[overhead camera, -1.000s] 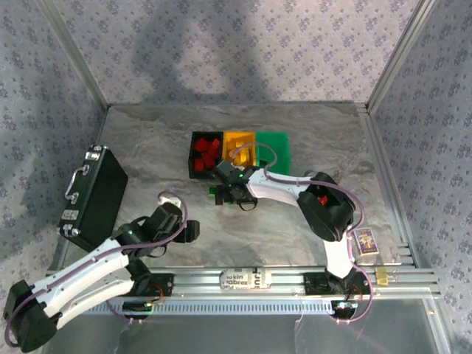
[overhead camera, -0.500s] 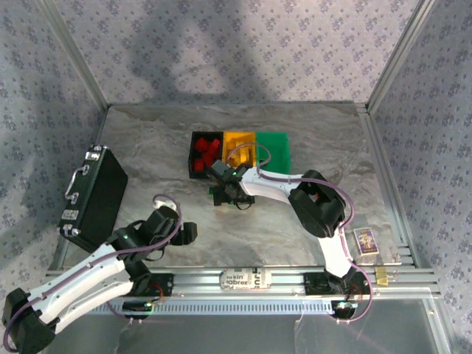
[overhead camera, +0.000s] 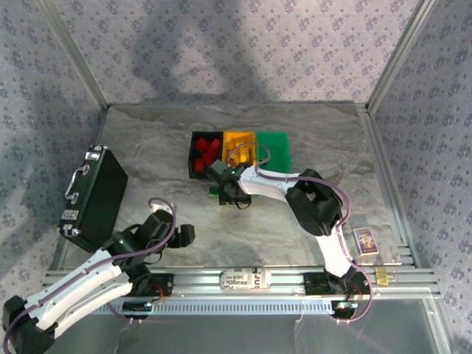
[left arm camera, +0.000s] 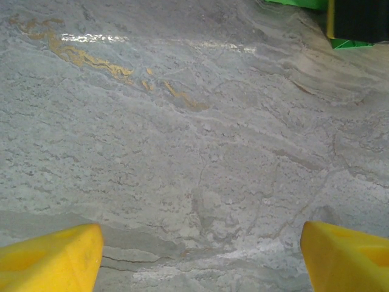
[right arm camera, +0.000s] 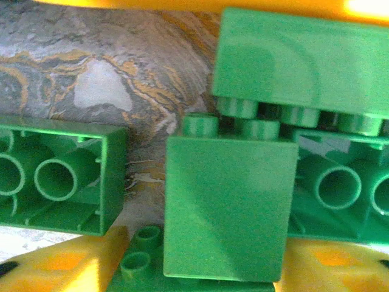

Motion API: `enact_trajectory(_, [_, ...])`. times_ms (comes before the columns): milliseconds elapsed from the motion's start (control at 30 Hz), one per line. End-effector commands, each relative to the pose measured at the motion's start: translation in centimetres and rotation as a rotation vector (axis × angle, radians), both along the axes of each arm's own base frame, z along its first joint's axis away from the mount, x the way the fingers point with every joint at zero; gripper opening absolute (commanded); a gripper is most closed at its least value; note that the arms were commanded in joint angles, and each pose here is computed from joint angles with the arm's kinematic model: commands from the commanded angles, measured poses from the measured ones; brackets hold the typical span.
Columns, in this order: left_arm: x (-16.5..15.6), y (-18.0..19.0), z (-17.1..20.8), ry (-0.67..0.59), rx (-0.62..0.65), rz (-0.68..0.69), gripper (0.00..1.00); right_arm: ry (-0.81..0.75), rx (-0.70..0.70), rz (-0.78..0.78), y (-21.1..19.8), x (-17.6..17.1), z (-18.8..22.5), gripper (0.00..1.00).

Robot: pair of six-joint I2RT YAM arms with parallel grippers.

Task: Sort the legos into containers by color
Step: Pick up the lego from the center of the table.

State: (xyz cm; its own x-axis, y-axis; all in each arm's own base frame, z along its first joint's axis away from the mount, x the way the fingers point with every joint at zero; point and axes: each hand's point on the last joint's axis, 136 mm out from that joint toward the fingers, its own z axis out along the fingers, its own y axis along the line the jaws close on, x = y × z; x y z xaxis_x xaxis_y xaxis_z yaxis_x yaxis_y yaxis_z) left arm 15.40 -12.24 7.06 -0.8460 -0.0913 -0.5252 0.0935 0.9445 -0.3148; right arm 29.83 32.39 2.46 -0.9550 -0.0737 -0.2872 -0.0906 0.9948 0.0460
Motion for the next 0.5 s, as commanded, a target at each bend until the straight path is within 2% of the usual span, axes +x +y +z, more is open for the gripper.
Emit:
enact_trajectory(0, [-0.1, -0.3, 0.1, 0.010, -0.015, -0.003, 0.84, 0.006, -0.051, -0.016, -0.7, -0.6, -0.2, 0.53])
enact_trajectory(167, [0.2, -0.6, 0.4, 0.003, -0.019, -0.004, 0.84, -0.035, -0.051, -0.010, -1.3, -1.5, 2.2, 0.45])
enact_trajectory(467, [0.8, -1.5, 0.9, 0.000, -0.016, -0.023, 0.84, -0.141, -0.017, -0.027, -4.2, -1.7, 8.5, 0.44])
